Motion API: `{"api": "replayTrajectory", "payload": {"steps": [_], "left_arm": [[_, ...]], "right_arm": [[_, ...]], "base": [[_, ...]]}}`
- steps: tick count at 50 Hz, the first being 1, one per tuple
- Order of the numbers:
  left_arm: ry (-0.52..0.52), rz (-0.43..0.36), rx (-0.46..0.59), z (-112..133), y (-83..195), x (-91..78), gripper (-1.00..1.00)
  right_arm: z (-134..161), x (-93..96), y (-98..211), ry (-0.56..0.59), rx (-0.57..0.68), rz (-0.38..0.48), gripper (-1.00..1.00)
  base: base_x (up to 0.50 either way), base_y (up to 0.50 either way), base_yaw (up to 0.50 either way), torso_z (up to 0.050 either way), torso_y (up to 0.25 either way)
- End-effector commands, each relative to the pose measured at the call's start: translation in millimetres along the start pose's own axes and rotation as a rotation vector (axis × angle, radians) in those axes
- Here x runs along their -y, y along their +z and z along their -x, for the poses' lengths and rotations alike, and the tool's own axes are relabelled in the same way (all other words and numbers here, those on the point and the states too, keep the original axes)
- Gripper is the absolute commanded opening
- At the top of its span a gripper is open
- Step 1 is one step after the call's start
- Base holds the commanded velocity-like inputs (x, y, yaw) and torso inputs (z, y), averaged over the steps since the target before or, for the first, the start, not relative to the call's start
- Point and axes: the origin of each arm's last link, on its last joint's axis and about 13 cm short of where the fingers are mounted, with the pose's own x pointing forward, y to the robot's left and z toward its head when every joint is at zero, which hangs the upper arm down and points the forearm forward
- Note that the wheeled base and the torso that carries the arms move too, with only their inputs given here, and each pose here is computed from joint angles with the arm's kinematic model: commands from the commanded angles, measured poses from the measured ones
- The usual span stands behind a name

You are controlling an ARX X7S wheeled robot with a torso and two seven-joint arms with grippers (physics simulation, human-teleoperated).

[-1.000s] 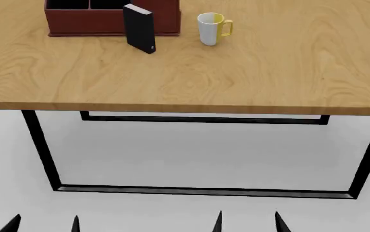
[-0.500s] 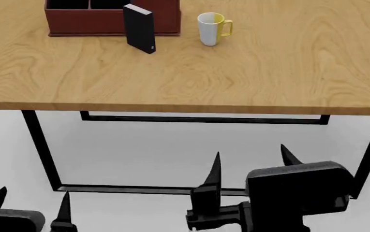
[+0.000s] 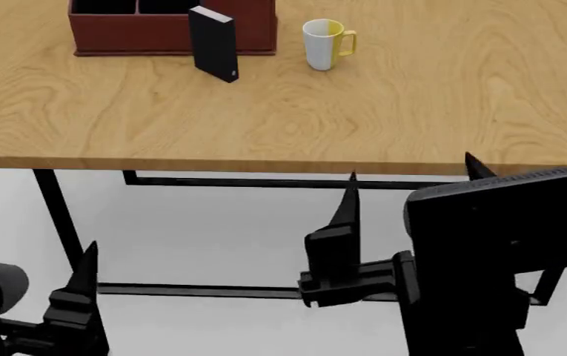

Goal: Pick up the book and place it in the front compartment of the caddy.

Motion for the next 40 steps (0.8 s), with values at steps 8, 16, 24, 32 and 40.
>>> {"api": "replayTrajectory", "payload": {"steps": [8, 16, 24, 32, 40], "left_arm": [[-0.048, -0.054, 0.047, 19, 34, -0.3, 1.00], [-0.057, -0.055, 0.047, 19, 35, 0.6, 1.00], [-0.062, -0.052, 0.048, 18, 34, 1.6, 1.00], [-0.061, -0.047, 0.048, 19, 33, 1.5, 1.00], [-0.068, -0.039, 0.052, 19, 34, 1.9, 1.00]], "right_arm": [[6, -1.1, 6, -0.058, 0.027, 0.050, 1.00], [4, -4.3, 5, -0.040, 0.030, 0.043, 1.00], [4, -5.6, 1, -0.044, 0.020, 0.053, 1.00], [4, -6.7, 2, -0.038, 0.021, 0.044, 1.00], [4, -6.9, 2, -0.037, 0.019, 0.039, 1.00]], "base": [[0.00, 0.17, 0.00, 0.000, 0.000], [0.00, 0.50, 0.00, 0.000, 0.000], [0.00, 0.50, 0.00, 0.000, 0.000], [0.00, 0.50, 0.00, 0.000, 0.000], [0.00, 0.47, 0.00, 0.000, 0.000]]}}
